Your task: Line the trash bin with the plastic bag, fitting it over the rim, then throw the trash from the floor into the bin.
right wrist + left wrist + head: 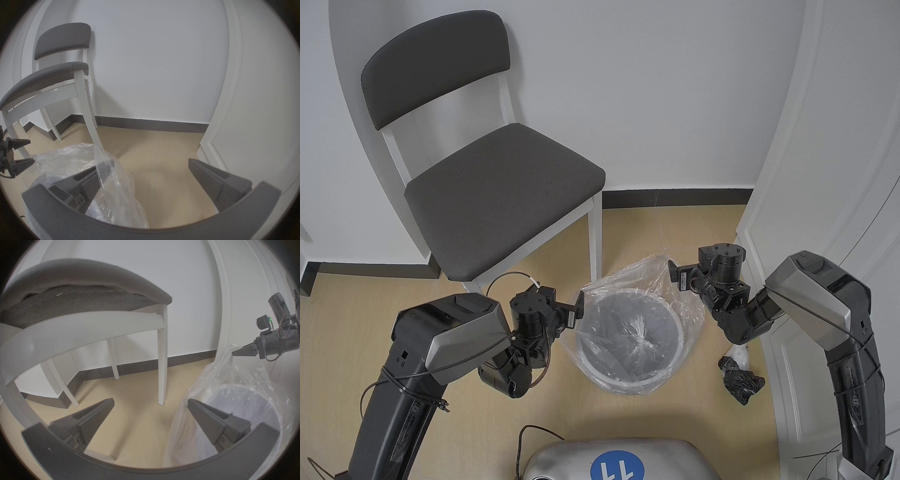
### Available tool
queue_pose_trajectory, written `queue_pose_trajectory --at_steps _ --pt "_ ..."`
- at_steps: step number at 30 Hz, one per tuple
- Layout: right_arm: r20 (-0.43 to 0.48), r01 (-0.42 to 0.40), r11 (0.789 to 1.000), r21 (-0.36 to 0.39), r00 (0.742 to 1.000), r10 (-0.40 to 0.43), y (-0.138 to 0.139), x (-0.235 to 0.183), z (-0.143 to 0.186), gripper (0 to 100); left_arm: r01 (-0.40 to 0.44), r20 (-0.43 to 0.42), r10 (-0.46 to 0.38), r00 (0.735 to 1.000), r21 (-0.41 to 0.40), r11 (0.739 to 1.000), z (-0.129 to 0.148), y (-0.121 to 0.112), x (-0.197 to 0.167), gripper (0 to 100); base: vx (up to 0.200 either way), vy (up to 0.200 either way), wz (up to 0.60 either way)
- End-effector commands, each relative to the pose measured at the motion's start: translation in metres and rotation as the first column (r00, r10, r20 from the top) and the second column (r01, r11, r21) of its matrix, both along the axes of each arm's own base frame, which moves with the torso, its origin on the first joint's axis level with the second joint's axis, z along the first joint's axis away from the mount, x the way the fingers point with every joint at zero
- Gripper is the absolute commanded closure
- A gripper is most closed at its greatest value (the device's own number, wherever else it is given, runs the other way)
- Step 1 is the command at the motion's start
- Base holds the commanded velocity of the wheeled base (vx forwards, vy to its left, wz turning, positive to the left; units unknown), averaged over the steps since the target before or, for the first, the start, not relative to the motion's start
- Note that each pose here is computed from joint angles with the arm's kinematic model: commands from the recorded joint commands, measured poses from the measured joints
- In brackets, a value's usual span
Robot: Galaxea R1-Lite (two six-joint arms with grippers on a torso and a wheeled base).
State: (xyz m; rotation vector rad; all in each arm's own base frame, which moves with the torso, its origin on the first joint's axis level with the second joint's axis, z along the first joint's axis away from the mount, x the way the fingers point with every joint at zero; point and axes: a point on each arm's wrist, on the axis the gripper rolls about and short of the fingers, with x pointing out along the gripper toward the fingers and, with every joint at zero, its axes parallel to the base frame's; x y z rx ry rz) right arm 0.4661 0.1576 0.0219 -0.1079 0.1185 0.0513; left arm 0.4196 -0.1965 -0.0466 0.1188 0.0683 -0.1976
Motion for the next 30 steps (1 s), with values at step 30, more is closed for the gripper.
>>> queue_pose_trajectory --at_steps 30 --pt "-0.108 0.033 0.999 -0.026 0.993 -0.035 -0.009 0.026 -0.070 0 -0.103 -0.086 0.109 0.990 0.078 0.992 -0.034 0.014 0.014 0 0.000 0.000 0.00"
